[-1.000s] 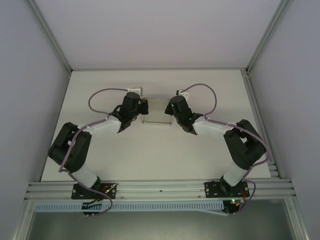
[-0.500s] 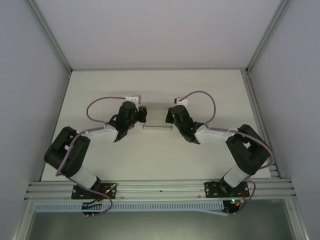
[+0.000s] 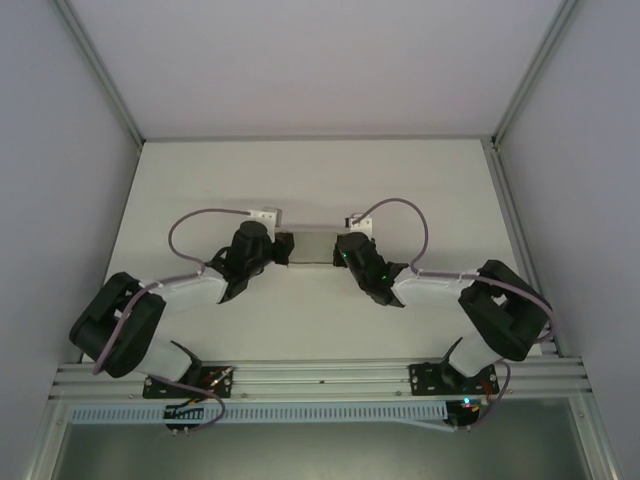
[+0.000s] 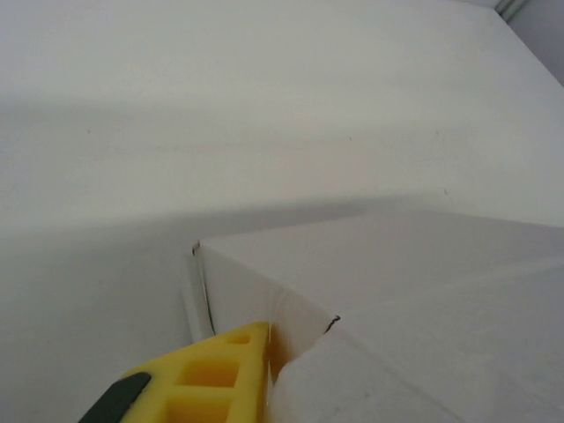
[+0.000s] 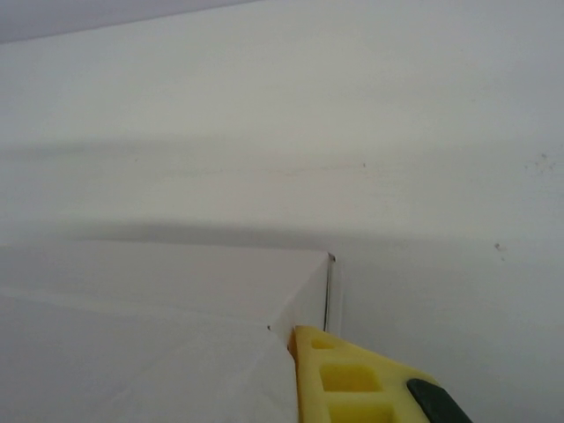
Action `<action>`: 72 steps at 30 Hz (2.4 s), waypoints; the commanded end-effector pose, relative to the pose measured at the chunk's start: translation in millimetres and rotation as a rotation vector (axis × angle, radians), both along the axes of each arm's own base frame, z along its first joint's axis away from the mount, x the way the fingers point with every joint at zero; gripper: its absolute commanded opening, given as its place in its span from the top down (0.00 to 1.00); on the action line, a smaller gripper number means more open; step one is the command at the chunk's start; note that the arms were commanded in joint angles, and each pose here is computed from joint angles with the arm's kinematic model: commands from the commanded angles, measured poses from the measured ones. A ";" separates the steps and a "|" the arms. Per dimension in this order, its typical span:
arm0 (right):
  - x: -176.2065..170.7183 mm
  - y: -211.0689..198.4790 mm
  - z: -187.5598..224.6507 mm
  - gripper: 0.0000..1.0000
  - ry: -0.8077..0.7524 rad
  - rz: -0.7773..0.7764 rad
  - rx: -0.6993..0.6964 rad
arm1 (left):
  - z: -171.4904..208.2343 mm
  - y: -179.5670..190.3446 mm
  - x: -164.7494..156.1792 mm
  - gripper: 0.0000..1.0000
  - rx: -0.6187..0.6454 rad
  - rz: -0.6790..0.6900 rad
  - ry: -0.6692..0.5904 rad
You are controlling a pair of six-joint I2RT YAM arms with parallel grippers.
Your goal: Assemble paper box
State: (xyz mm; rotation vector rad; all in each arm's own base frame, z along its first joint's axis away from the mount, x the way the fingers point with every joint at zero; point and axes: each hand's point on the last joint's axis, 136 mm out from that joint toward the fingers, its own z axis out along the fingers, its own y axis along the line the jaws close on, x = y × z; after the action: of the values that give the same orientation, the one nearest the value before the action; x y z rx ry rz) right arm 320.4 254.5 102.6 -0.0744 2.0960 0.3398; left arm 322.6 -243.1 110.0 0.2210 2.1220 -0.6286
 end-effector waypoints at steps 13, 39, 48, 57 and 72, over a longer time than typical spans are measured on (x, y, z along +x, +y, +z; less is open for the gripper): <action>-27.7 -29.9 -35.7 0.87 0.088 -0.032 -0.160 | -7.8 13.2 -32.5 0.44 0.088 -0.032 0.038; -62.3 -46.2 78.1 0.00 -0.119 0.086 0.060 | 133.7 42.2 -43.3 0.00 0.008 0.046 -0.179; -34.9 -62.4 144.9 0.00 -0.214 -0.033 0.045 | 130.1 44.0 10.7 0.00 0.091 0.172 -0.033; 20.8 -79.8 88.5 0.00 0.065 -0.199 -0.008 | 78.7 17.9 56.9 0.00 0.083 0.059 0.143; 26.6 -40.5 -8.2 0.01 0.323 -0.059 -0.042 | -3.5 -14.4 33.0 0.00 0.033 -0.191 0.340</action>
State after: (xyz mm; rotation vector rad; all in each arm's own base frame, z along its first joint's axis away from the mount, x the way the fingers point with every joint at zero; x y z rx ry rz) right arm 350.6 207.0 106.5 0.0054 2.3749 0.2297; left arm 367.4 -248.4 118.1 0.2745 2.4480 -0.7023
